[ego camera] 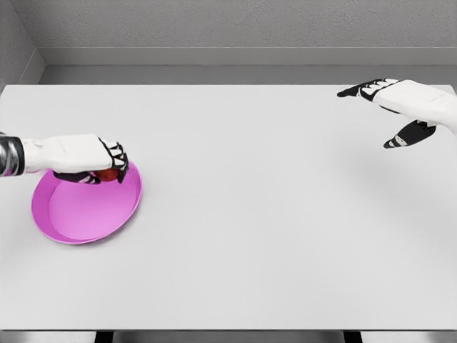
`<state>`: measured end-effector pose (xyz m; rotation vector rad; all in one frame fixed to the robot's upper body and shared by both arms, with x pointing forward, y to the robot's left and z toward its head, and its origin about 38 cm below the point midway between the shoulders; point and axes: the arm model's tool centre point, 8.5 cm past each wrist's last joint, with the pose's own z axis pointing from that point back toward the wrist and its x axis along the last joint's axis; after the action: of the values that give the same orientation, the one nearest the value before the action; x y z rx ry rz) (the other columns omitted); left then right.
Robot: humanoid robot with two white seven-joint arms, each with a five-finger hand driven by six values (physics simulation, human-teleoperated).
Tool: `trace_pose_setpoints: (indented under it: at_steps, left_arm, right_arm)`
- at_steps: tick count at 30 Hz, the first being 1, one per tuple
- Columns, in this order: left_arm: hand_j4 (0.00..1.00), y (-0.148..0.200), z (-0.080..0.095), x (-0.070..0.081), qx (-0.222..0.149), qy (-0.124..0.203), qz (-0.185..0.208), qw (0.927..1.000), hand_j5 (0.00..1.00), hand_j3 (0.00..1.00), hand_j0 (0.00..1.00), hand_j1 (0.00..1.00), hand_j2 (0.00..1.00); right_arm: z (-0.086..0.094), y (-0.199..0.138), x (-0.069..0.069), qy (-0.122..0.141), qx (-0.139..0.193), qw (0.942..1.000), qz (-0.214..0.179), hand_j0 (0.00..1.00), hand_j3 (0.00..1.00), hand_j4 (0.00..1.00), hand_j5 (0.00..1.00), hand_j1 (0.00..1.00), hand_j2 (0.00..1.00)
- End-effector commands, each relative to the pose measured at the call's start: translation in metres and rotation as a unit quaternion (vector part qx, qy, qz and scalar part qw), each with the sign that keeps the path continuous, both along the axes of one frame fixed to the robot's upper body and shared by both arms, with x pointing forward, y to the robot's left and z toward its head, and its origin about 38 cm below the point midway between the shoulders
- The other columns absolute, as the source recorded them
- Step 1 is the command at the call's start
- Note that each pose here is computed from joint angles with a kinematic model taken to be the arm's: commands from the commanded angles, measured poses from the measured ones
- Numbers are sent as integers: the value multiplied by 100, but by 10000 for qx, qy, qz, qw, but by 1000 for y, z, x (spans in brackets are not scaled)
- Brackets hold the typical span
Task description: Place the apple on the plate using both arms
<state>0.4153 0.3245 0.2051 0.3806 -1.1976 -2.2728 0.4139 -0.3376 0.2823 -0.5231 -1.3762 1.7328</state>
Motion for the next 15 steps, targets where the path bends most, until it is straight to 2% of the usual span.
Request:
trace_pose_setpoints:
  at_steps: [1,2,6,11,15]
  left_arm:
    - [71,14,5,2,60,-48,174,9998,71,71,71,71,71]
    - [100,14,5,2,68,-42,175,9998,100,100,100,100,100]
    - [100,15,0,-1,72,18,182,9998,100,100,100,100,100]
    - [100,22,5,-1,80,-12,256,9996,100,100,100,100,100]
    - [100,33,15,4,-677,210,570,9959,100,100,100,100,100]
  right_arm:
    - [0,0,0,9,2,10000,0,100,100,100,100,100,100]
    - [0,0,0,2,5,10000,-4,100,100,100,100,100,100]
    - [0,0,0,12,16,10000,5,100,100,100,100,100,100]
    - [0,0,0,3,7,10000,-2,100,100,100,100,100,100]
    - [0,0,0,9,2,10000,0,100,100,100,100,100,100]
